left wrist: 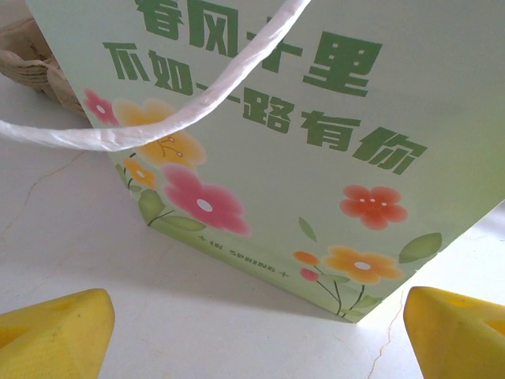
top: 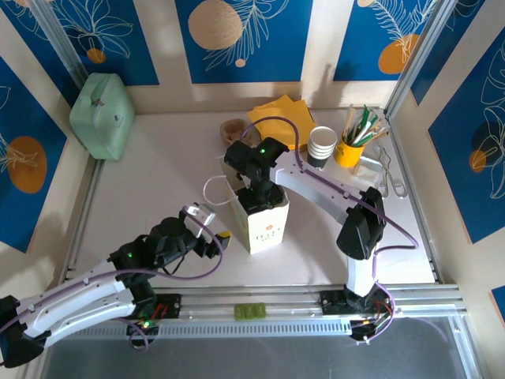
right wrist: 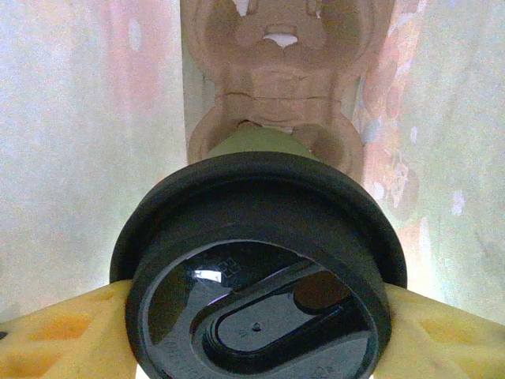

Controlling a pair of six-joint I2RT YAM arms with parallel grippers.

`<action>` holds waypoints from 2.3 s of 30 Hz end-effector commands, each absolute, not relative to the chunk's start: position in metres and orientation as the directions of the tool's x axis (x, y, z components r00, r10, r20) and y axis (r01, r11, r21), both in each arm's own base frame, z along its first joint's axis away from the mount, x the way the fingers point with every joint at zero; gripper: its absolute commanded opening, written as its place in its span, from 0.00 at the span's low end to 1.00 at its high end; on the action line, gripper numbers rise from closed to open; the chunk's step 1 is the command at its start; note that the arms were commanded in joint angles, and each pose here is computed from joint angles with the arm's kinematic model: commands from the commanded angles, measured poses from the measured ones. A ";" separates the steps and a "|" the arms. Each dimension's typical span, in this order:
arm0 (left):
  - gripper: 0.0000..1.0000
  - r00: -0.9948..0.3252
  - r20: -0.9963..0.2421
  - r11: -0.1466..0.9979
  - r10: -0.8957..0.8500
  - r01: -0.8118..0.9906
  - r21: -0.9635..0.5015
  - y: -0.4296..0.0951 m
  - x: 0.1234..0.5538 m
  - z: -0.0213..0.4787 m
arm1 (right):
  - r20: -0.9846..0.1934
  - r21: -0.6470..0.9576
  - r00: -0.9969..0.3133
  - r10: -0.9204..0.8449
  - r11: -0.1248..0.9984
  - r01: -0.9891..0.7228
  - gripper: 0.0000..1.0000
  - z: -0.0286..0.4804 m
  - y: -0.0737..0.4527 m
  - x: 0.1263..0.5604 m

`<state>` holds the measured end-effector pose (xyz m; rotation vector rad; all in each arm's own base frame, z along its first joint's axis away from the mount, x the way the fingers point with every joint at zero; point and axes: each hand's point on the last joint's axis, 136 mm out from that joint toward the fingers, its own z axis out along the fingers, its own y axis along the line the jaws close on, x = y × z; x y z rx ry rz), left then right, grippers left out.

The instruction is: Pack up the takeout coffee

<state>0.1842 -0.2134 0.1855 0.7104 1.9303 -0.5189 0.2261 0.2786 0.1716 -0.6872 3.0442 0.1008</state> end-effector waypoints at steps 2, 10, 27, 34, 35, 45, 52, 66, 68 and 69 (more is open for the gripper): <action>0.94 -0.333 -0.911 0.741 0.242 0.670 -0.048 -0.213 0.185 0.196 | -0.059 0.105 -0.909 -0.412 0.903 -0.416 0.64 0.184 0.280 0.222; 0.94 -0.337 -0.911 0.744 0.236 0.666 -0.054 -0.211 0.184 0.195 | -0.076 0.109 -0.909 -0.409 0.903 -0.415 0.64 0.185 0.281 0.229; 0.94 -0.338 -0.910 0.747 0.240 0.662 -0.049 -0.211 0.185 0.193 | -0.084 0.100 -0.905 -0.418 0.900 -0.425 0.64 0.180 0.285 0.238; 0.94 -0.340 -0.909 0.747 0.242 0.663 -0.049 -0.211 0.185 0.192 | -0.058 0.098 -0.906 -0.420 0.900 -0.424 0.64 0.169 0.286 0.237; 0.94 -0.339 -0.909 0.747 0.243 0.663 -0.048 -0.211 0.185 0.192 | -0.055 0.097 -0.906 -0.420 0.901 -0.424 0.64 0.167 0.286 0.237; 0.94 -0.343 -0.907 0.748 0.244 0.662 -0.049 -0.211 0.185 0.191 | -0.027 0.095 -0.906 -0.423 0.901 -0.424 0.64 0.156 0.288 0.236; 0.95 -0.342 -0.908 0.748 0.241 0.662 -0.051 -0.211 0.185 0.191 | -0.031 0.094 -0.906 -0.422 0.901 -0.423 0.64 0.157 0.289 0.237; 0.95 -0.344 -0.906 0.748 0.245 0.662 -0.049 -0.211 0.185 0.190 | -0.005 0.094 -0.907 -0.421 0.903 -0.420 0.64 0.150 0.289 0.236; 0.95 -0.343 -0.908 0.749 0.242 0.661 -0.050 -0.211 0.185 0.191 | -0.003 0.093 -0.907 -0.421 0.903 -0.419 0.64 0.149 0.289 0.236; 0.95 -0.342 -0.908 0.749 0.243 0.661 -0.049 -0.211 0.185 0.191 | -0.004 0.094 -0.907 -0.421 0.903 -0.419 0.64 0.150 0.290 0.236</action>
